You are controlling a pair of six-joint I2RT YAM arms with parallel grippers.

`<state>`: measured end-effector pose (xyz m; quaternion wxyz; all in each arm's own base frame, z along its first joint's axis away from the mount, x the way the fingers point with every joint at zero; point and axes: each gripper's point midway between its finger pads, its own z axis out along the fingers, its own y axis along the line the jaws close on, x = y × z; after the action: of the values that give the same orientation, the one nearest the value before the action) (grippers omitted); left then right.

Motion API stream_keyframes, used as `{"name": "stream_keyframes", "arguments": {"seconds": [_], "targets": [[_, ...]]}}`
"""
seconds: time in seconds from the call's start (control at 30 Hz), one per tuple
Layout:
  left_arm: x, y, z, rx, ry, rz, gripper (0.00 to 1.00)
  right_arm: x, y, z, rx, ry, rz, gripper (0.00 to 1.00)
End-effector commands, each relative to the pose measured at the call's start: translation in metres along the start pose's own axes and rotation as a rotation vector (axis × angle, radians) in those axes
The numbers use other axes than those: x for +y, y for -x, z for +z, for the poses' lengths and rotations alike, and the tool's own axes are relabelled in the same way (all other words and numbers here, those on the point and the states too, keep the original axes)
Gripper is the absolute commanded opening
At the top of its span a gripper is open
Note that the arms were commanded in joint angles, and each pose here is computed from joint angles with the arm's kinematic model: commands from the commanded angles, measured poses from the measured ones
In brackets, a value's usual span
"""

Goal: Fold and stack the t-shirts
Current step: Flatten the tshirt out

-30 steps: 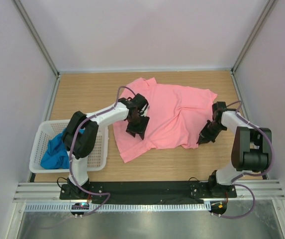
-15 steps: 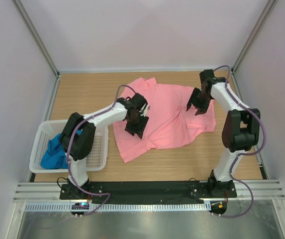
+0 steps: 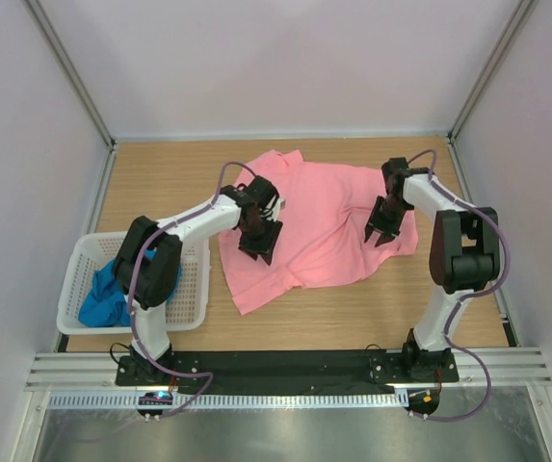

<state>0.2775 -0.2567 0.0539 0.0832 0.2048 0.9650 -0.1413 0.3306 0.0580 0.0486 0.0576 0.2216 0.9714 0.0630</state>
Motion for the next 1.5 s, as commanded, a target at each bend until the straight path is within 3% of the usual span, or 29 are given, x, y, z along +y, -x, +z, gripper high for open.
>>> {"name": "stream_keyframes", "arguments": {"seconds": [0.0,0.2,0.7,1.13,1.3,1.47], "targets": [[-0.007,0.003,-0.014,-0.029,-0.041,0.007,0.45,0.01,0.017,0.0,-0.054,-0.011,-0.022,0.4],[-0.006,0.004,-0.014,-0.028,-0.036,0.005,0.45,0.017,0.02,0.007,-0.058,-0.001,-0.048,0.47],[-0.005,0.002,-0.012,-0.019,-0.035,-0.004,0.45,0.017,0.024,0.025,-0.024,-0.028,-0.072,0.42],[-0.006,0.003,-0.009,-0.002,-0.039,-0.015,0.45,0.026,0.015,0.026,0.0,-0.029,-0.117,0.46],[-0.007,0.002,-0.007,0.002,-0.041,-0.023,0.45,0.021,0.007,0.037,0.032,-0.047,-0.117,0.42],[-0.007,0.0,-0.009,0.007,-0.041,-0.035,0.45,0.018,0.007,0.037,0.028,-0.057,-0.127,0.3]]}}
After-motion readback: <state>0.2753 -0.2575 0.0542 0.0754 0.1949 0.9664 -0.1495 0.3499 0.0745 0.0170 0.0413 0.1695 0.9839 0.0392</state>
